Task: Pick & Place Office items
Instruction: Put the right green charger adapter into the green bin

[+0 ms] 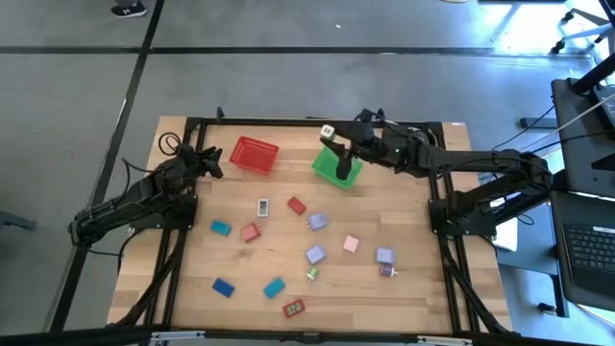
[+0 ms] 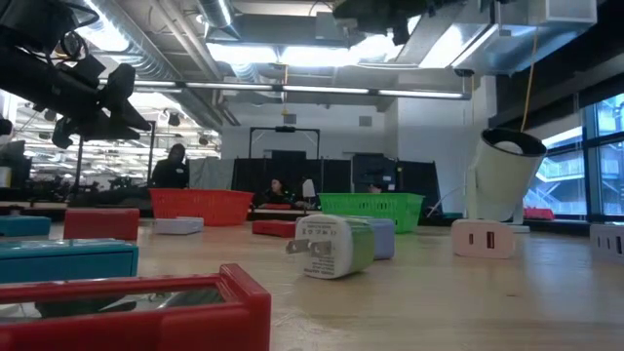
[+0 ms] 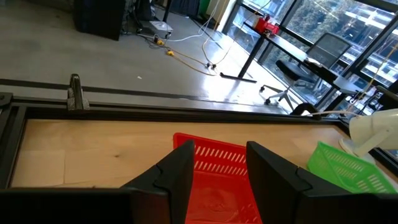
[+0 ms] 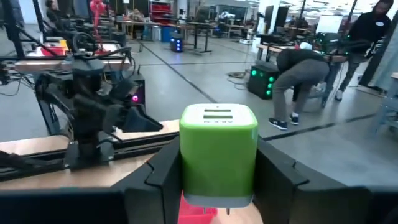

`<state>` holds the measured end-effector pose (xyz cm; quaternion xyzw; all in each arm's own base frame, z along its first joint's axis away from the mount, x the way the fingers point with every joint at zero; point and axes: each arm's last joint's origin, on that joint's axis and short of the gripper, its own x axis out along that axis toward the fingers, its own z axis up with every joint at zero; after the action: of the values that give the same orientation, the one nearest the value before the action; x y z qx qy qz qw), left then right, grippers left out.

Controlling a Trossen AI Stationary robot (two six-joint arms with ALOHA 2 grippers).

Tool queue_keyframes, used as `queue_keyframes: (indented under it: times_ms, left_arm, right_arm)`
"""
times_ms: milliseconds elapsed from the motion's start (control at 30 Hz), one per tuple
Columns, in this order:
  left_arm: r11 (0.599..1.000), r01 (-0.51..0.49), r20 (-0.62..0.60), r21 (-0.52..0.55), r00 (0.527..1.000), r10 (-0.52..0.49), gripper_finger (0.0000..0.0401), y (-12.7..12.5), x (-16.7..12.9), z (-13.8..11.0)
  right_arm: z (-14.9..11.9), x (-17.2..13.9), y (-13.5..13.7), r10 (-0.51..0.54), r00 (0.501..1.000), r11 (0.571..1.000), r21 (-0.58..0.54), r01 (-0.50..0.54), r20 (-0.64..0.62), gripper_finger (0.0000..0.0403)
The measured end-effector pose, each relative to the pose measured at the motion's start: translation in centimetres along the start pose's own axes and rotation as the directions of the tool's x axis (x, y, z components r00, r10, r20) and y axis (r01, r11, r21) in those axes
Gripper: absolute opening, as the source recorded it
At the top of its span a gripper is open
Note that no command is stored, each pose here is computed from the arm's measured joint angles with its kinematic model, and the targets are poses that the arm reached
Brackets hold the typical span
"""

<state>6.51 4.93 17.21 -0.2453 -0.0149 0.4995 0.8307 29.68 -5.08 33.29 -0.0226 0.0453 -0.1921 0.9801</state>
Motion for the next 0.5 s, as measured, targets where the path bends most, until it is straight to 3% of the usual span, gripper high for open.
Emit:
queue_keyframes:
  times_ms: [167, 267, 500]
  left_arm:
    - [1.000, 0.000, 0.000, 0.000, 1.000, 0.000, 0.0141, 0.0, 0.0, 0.0]
    - [1.000, 0.000, 0.000, 0.000, 1.000, 0.000, 0.0141, 0.0, 0.0, 0.0]
    - [1.000, -0.001, 0.000, 0.000, 1.000, 0.001, 0.0141, 0.0, 0.0, 0.0]
  right_arm:
    - [-2.2, 0.3, -1.4, -0.088, 0.977, 0.996, 0.013, 0.092, -0.196, 0.0148]
    - [-4.3, 1.0, -2.2, -0.138, 0.929, 0.986, 0.041, 0.161, -0.342, 0.0149]
    - [-9.7, 4.2, -2.4, -0.181, 0.835, 0.955, 0.110, 0.275, -0.520, 0.0154]
